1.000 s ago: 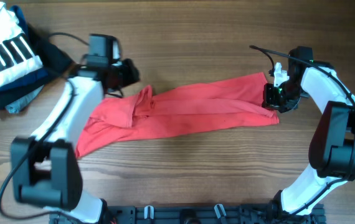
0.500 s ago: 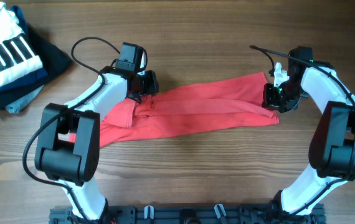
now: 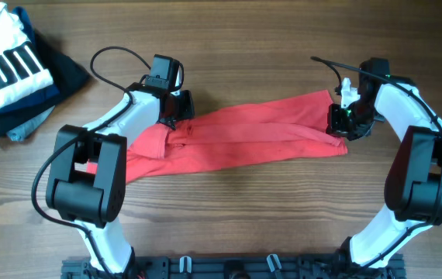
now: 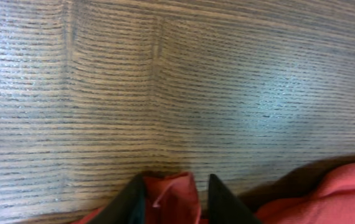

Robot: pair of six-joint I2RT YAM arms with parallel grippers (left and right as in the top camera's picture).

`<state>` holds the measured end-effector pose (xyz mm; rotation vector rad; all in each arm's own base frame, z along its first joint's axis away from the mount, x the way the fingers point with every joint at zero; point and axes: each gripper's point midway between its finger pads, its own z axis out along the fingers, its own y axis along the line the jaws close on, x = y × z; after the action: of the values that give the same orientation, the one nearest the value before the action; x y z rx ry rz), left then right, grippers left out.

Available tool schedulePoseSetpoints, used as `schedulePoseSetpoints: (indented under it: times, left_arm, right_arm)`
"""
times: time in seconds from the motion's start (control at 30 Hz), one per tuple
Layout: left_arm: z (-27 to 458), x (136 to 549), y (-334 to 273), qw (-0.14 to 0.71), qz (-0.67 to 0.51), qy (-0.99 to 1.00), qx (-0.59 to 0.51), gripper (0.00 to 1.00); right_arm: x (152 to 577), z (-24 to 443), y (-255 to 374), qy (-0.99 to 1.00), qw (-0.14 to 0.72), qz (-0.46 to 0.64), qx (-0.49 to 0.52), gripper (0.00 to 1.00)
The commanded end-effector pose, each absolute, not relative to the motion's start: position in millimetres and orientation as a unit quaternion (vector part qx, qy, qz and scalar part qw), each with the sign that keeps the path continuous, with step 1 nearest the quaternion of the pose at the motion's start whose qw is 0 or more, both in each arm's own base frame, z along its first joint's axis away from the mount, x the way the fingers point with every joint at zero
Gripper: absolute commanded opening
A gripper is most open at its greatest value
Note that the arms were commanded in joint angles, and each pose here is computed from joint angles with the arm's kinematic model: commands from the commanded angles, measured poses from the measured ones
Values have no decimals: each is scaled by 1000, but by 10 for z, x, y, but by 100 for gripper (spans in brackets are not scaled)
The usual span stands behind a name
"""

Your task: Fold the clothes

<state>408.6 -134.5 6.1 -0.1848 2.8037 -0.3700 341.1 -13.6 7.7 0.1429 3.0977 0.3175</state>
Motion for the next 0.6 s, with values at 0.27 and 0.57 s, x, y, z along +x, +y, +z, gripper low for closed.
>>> schedulePoseSetpoints:
  times: [0.27,0.57]
  left_arm:
    - [133,4139,-1325,167,-121,977,-61,9]
    - [536,4140,-1328,198,-133,969,-59,4]
  right_arm:
    - [3361,11,-128,994,-1,102,49,12]
    - [3354,11,-127,994,-2,102,49,12]
